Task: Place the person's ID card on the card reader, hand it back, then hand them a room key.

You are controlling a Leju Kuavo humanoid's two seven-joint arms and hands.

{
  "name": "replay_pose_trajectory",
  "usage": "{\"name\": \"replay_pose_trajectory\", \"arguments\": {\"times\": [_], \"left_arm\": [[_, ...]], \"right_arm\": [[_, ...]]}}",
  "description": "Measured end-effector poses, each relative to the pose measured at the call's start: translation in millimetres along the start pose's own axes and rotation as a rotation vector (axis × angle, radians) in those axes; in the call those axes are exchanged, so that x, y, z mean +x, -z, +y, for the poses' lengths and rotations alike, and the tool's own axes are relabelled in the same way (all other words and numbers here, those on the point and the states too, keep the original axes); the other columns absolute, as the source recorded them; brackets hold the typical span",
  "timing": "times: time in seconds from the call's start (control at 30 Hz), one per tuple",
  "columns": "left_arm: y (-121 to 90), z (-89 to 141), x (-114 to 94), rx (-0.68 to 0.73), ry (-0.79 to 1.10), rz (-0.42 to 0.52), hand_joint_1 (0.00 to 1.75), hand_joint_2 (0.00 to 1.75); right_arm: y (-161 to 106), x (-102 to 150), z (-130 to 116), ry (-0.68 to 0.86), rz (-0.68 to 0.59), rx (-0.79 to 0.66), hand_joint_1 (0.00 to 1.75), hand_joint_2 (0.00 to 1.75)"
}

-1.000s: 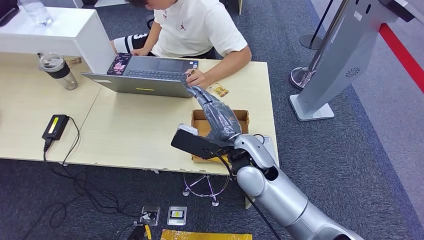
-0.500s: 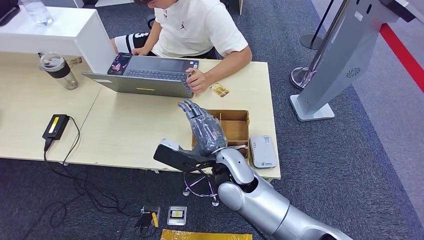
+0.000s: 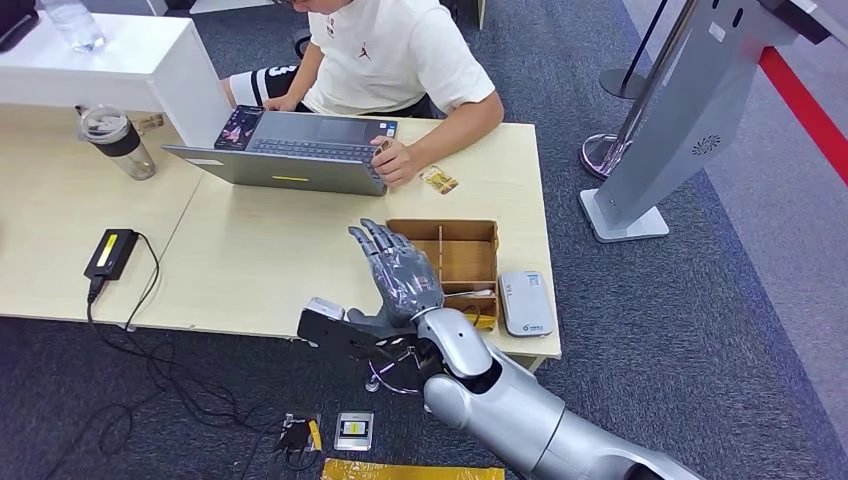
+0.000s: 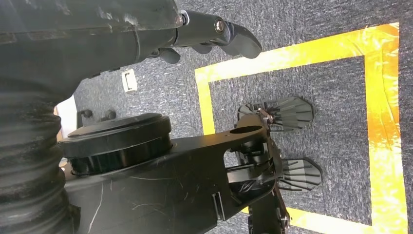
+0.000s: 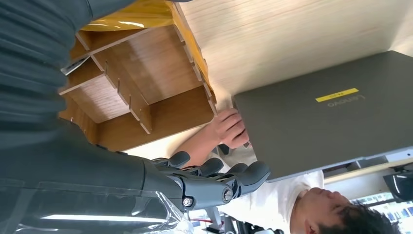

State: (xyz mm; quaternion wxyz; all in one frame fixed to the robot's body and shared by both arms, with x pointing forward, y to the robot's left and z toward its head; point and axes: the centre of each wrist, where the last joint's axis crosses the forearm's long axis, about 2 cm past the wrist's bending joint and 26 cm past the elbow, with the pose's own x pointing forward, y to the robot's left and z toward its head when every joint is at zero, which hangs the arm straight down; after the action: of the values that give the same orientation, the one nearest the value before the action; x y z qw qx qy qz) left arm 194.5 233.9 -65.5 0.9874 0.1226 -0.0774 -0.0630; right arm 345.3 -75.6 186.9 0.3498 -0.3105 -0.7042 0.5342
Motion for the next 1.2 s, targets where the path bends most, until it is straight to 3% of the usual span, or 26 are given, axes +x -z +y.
{"name": "replay_pose_trajectory", "arguments": {"times": [0.77, 1.2], "left_arm": [[2, -3, -11, -0.016, -0.098, 0.061, 0.00, 1.75], [3, -3, -14, 0.007, -0.113, 0.075, 0.00, 1.75]], "right_arm": [[-4, -8, 23, -0.058, 0.164, 0.076, 0.00, 1.75], [-5, -15, 29, 0.002, 0.174, 0.129, 0.00, 1.75]]}}
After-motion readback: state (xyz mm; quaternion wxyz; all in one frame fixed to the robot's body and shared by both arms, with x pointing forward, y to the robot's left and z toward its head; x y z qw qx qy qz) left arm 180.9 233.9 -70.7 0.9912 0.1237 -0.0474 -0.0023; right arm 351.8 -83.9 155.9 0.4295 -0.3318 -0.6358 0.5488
